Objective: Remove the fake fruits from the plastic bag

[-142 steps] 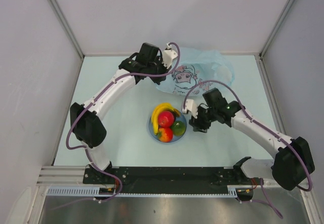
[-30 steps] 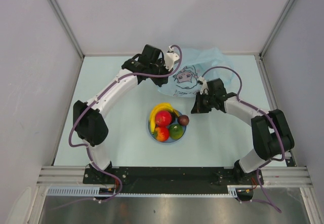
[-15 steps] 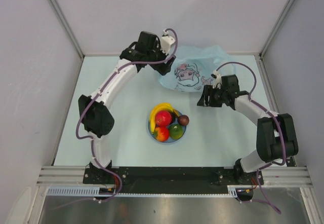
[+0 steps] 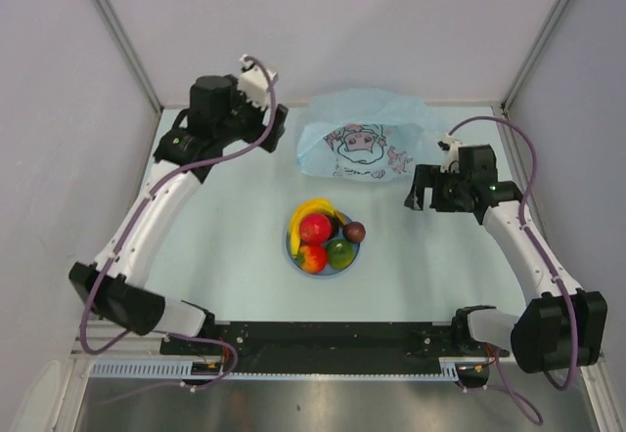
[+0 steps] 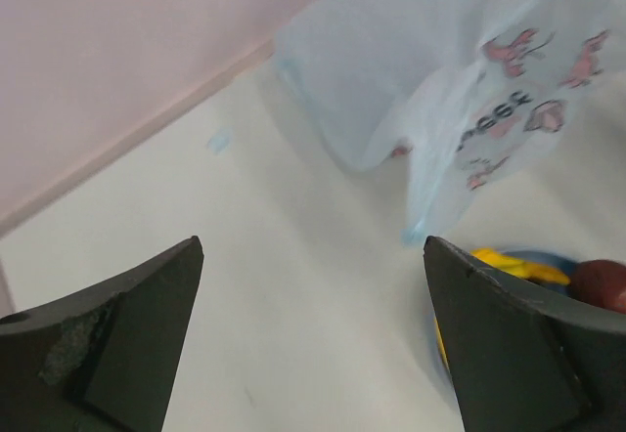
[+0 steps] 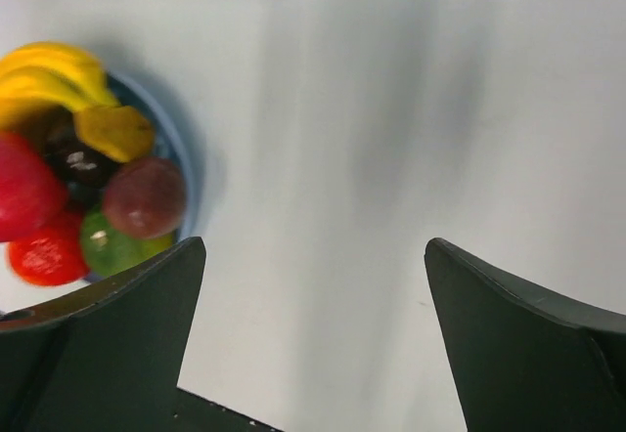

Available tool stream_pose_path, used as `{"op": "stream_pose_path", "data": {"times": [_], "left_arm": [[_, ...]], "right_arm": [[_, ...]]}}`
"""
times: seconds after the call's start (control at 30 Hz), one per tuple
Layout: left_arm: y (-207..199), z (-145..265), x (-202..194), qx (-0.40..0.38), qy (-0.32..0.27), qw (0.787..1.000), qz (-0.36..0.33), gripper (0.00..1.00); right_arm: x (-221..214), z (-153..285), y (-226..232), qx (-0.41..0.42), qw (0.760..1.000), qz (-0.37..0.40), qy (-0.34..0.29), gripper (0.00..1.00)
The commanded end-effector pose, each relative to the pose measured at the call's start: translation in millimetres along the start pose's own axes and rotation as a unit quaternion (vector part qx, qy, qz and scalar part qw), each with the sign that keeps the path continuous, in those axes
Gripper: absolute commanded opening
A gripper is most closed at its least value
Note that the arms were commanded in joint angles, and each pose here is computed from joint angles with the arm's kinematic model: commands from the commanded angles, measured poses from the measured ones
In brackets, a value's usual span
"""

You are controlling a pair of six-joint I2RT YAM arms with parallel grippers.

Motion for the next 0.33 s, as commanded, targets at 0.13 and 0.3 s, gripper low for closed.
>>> {"op": "stream_pose_path", "data": {"times": [0.13,0.3], "left_arm": [[12.3,6.8,-100.0,0.103,0.130,0.981,0.098,1.00],[7.9,3.4,-123.8,0.118,0.154,0.978,0.083,1.00]], "right_arm": [[6.5,15.1,-43.6,-0.097,0.992,-0.073,-0.016,1.00],[10.2,6.7,-50.0,-0.076,0.994,-0.075,-0.020,1.00]]}}
Point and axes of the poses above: each gripper's point midway between its finger pads, its own z axis back along the fingers, its own y axis along the line the jaws close on, x = y × z, the point moved 10 cm from there along z, back along the fingers, and after that the axes turned 9 degrees about -z, right-handed, at the moved point
